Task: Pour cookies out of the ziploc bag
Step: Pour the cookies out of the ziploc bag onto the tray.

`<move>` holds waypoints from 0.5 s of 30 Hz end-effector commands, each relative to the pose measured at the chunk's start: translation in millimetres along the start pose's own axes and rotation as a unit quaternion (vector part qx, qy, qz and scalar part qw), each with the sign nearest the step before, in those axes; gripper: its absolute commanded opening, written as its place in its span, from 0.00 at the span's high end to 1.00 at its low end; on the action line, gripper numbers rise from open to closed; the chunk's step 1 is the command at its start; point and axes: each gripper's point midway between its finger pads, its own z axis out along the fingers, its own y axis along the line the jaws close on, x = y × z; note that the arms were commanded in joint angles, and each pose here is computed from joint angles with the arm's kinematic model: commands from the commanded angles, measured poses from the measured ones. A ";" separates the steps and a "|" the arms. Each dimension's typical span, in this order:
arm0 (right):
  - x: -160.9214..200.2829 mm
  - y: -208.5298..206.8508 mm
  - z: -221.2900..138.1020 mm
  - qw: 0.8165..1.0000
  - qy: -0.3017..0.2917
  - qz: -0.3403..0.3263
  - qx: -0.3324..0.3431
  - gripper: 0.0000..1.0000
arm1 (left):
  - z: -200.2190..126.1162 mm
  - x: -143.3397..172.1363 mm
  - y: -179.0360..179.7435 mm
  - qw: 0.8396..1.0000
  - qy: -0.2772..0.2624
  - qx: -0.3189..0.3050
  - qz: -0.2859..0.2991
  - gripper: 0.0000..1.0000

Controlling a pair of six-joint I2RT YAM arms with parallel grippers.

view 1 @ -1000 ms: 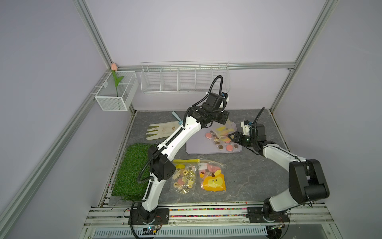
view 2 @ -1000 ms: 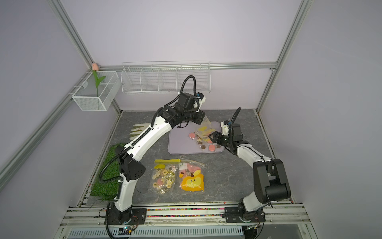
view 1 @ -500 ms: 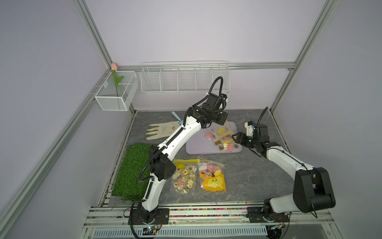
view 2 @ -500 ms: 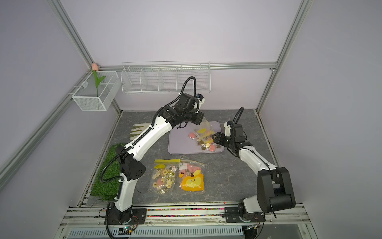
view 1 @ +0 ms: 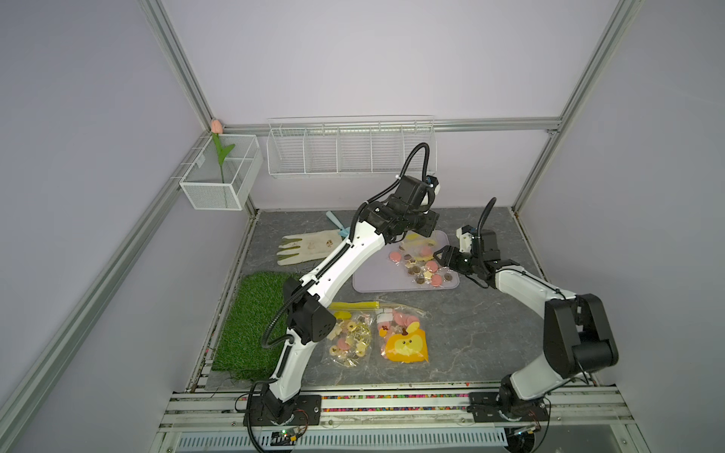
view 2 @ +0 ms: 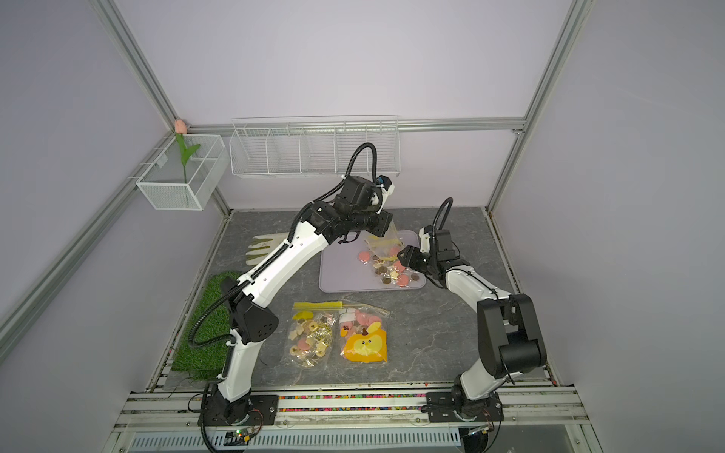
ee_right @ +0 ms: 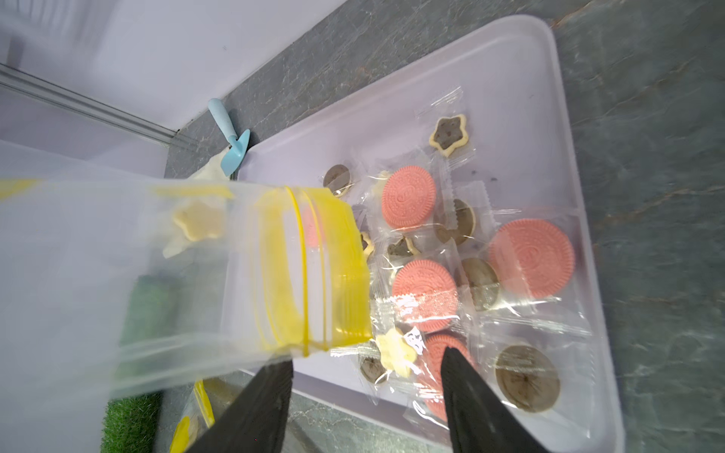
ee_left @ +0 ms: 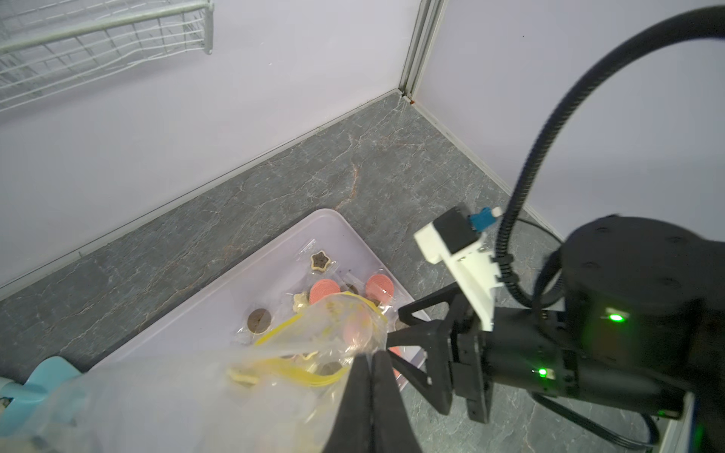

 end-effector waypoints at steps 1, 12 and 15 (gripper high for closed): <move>-8.3 9.6 1.4 1.000 -0.009 0.001 -0.019 0.37 | 5.6 3.0 0.6 1.000 0.007 -0.004 0.007 1.00; -1.8 18.4 -24.8 0.998 -0.015 -0.017 -0.052 0.37 | -0.9 6.4 23.7 0.999 0.016 -0.041 0.007 1.00; 5.6 21.5 -35.8 0.997 -0.017 -0.021 -0.072 0.37 | -4.5 3.8 29.9 0.999 0.009 -0.036 -0.006 1.00</move>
